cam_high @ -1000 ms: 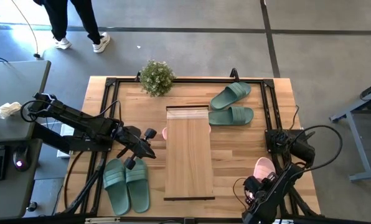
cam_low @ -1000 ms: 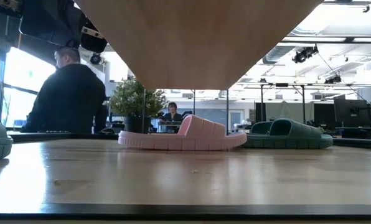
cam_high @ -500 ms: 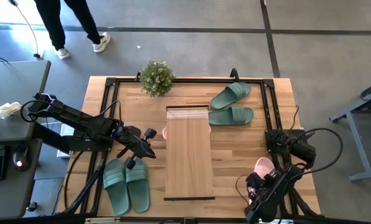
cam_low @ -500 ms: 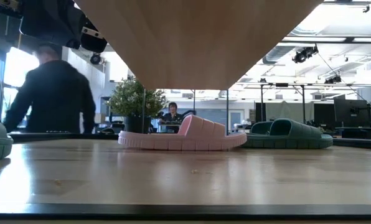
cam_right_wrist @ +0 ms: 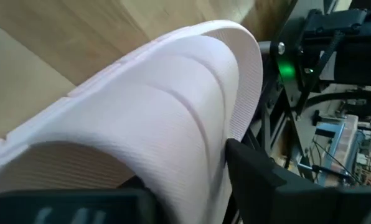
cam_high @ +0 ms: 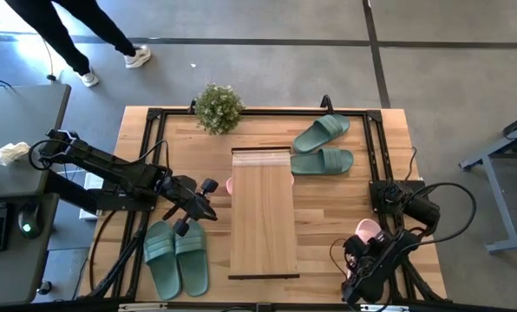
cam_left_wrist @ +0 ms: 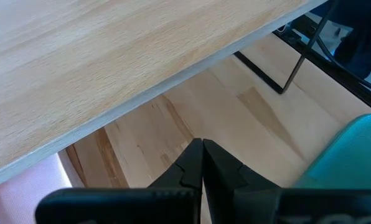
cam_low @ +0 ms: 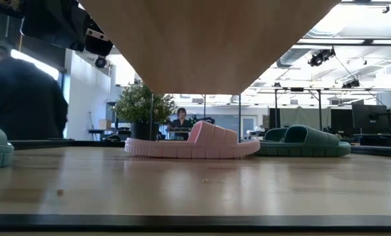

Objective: Pick and place slides into the shelf
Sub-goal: Put the pink slide under the shelf aligned with the other pink slide

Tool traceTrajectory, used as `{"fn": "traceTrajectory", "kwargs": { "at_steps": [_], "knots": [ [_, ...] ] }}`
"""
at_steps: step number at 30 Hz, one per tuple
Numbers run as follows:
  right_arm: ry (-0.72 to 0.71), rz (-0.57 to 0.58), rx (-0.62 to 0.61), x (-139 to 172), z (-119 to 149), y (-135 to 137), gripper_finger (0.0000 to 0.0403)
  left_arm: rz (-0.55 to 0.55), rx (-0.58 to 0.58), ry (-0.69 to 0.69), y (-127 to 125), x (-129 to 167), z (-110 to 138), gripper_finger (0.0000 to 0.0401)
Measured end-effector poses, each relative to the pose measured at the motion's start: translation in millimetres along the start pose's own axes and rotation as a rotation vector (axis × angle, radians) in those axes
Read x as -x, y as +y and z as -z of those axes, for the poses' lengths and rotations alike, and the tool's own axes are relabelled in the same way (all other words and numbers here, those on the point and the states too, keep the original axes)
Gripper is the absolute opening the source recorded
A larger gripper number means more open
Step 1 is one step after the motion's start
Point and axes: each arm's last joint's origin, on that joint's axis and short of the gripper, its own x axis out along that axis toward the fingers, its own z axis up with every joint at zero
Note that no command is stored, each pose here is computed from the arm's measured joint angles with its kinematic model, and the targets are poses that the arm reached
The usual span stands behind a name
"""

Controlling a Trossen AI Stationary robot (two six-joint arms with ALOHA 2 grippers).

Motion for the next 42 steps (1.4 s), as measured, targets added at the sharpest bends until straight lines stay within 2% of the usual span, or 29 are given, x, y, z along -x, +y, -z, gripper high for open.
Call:
{"fn": "traceTrajectory", "kwargs": {
  "at_steps": [6,10,15,29,37,42],
  "knots": [
    [0.006,-0.019,-0.040,1,0,2,0.0010,0.018,0.011,-0.006,0,0,0,0.0001],
    [-0.004,-0.052,-0.052,8,-1,4,0.0006,0.037,0.012,-0.011,-1,0,0,0.0001],
    [-0.076,-0.111,-0.055,41,-4,-1,0.0002,0.076,0.012,-0.026,-2,0,-1,0.0001],
    [-0.092,-0.489,-0.042,130,-4,-17,0.0001,0.129,0.009,-0.055,-3,0,-3,0.0001],
    [-0.095,-0.797,-0.041,196,-8,-60,0.0000,0.234,-0.025,-0.194,-5,3,-15,0.0001],
    [-0.185,-1.037,-0.126,238,-17,-99,0.0000,0.268,-0.025,-0.268,-5,6,-21,0.0001]
  ]
}}
